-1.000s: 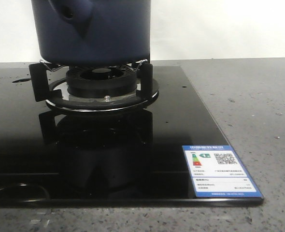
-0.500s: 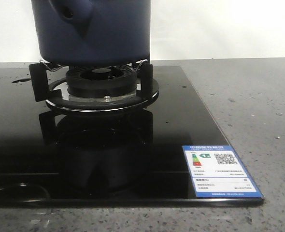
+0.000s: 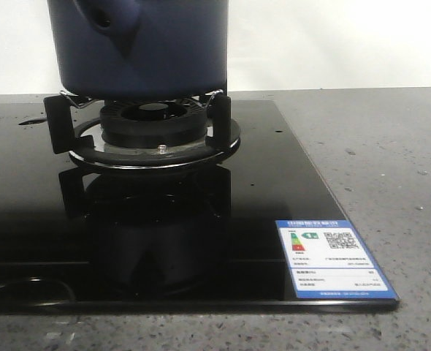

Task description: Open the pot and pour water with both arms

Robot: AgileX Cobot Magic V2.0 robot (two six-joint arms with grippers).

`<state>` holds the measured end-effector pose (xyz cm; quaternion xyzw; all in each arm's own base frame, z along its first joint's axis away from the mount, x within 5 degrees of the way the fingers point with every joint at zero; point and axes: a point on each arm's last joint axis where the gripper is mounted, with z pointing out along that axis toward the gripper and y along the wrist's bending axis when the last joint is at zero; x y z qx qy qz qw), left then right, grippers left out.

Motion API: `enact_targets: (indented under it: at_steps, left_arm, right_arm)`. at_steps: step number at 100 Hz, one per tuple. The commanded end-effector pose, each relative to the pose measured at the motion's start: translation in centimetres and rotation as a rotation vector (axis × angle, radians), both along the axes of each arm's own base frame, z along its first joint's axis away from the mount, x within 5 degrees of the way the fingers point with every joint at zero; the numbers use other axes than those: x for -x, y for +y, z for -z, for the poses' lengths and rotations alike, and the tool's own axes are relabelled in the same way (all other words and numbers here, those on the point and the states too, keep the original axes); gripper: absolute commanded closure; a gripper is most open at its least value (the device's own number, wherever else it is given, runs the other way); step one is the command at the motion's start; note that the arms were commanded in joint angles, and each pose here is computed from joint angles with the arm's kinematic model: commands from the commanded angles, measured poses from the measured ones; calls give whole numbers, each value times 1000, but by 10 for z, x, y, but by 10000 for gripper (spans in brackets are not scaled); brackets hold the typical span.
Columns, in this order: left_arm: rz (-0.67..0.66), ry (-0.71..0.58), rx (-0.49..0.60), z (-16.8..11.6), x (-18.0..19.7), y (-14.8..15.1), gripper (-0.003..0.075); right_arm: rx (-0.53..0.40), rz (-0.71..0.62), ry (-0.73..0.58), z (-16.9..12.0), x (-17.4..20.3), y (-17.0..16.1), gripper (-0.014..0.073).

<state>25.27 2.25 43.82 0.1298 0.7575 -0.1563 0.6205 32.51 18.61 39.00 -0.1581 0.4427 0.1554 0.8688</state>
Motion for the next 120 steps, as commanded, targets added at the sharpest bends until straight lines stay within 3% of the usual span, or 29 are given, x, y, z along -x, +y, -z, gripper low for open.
enact_targets:
  at_steps: [1, 52, 69, 84, 96, 107, 120]
  left_arm:
    - [-15, -99, 69, -26, 10, -3, 358]
    - [23, -104, 105, -27, 12, -7, 358]
    - [77, -102, 102, -27, 12, -17, 358]
    - [160, -112, 84, -27, 12, -38, 358]
    - [241, -123, 89, -28, 14, -56, 358]
    - [291, -124, 98, -29, 16, -68, 358]
    - [329, -122, 100, -29, 18, -77, 358]
  right_arm:
    - [-84, -8, -155, -36, 19, -9, 658]
    - [-84, -8, -155, -36, 19, -9, 658]
    - [-55, -3, -91, -39, 19, -11, 658]
    - [24, 28, 76, -47, 24, -25, 658]
    - [23, 81, 238, -57, 30, -53, 658]
    - [68, 141, 451, -64, 34, -84, 657]
    - [175, 226, 801, -63, 38, -123, 657]
